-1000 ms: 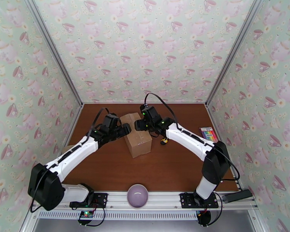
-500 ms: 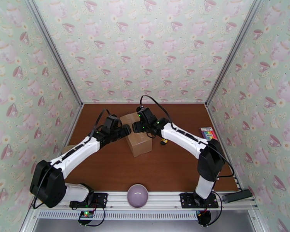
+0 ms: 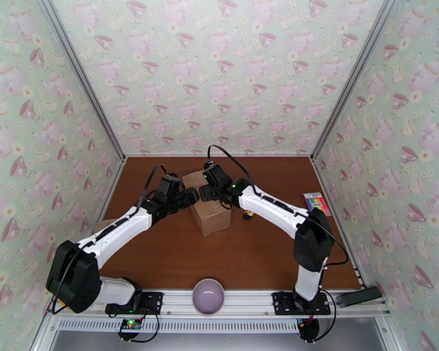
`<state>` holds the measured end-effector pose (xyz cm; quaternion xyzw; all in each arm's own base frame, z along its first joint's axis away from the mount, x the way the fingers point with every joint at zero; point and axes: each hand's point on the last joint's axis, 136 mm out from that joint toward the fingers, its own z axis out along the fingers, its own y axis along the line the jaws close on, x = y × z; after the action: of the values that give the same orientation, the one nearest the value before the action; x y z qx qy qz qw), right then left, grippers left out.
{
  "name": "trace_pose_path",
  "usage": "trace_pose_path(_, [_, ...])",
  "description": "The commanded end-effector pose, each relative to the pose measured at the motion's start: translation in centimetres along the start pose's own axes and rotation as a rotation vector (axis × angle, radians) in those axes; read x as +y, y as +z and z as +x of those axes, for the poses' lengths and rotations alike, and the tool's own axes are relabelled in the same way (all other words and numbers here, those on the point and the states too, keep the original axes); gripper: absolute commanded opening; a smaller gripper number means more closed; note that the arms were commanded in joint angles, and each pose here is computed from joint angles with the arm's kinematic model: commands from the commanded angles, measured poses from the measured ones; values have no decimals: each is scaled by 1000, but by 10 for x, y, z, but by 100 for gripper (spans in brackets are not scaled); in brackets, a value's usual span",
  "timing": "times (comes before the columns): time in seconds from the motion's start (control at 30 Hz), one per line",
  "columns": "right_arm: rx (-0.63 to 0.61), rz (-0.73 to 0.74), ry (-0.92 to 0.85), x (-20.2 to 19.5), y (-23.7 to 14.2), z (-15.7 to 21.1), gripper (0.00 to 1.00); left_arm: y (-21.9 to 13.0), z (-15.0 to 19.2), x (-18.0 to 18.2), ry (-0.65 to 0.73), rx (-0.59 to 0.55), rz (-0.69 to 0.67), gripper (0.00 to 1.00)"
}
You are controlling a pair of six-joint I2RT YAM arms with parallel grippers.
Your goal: Unpack the express box
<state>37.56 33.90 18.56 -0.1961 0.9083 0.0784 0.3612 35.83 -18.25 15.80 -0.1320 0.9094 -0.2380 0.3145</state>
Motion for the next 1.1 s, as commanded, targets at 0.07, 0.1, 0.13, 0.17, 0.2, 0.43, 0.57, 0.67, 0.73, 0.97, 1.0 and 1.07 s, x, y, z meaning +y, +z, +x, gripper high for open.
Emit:
trace_pose_path(0.07, [122, 85, -89, -3, 24, 34, 70, 14, 40, 47, -10, 136, -153, 74])
trace_pose_path(0.1, [129, 99, -102, -3, 25, 35, 70, 14, 41, 48, -13, 138, -156, 73])
trace_pose_path(0.13, [132, 119, -115, -4, 26, 36, 70, 15, 41, 49, -13, 139, -157, 73])
trace_pose_path(0.17, [137, 131, -126, -5, 27, 38, 70, 15, 42, 50, -14, 141, -161, 73])
trace_pose_path(0.2, [140, 149, -136, -6, 27, 38, 71, 16, 43, 51, -16, 143, -165, 73])
trace_pose_path(0.43, [158, 233, -158, -17, 29, 43, 71, 20, 47, 60, -23, 156, -197, 73])
trace_pose_path(0.57, [137, 264, -145, -23, 24, 38, 70, 21, 50, 67, -29, 166, -225, 73])
trace_pose_path(0.67, [105, 273, -131, -25, 16, 28, 70, 21, 52, 73, -33, 171, -244, 72])
trace_pose_path(0.73, [85, 279, -119, -27, 10, 22, 69, 21, 53, 77, -39, 176, -256, 72])
trace_pose_path(0.97, [22, 300, -86, -36, -11, 2, 70, 23, 58, 84, -55, 192, -273, 72])
trace_pose_path(1.0, [16, 301, -81, -38, -13, 0, 70, 23, 59, 85, -54, 196, -277, 72])
trace_pose_path(1.07, [6, 307, -70, -41, -17, -4, 69, 23, 60, 86, -56, 199, -280, 72])
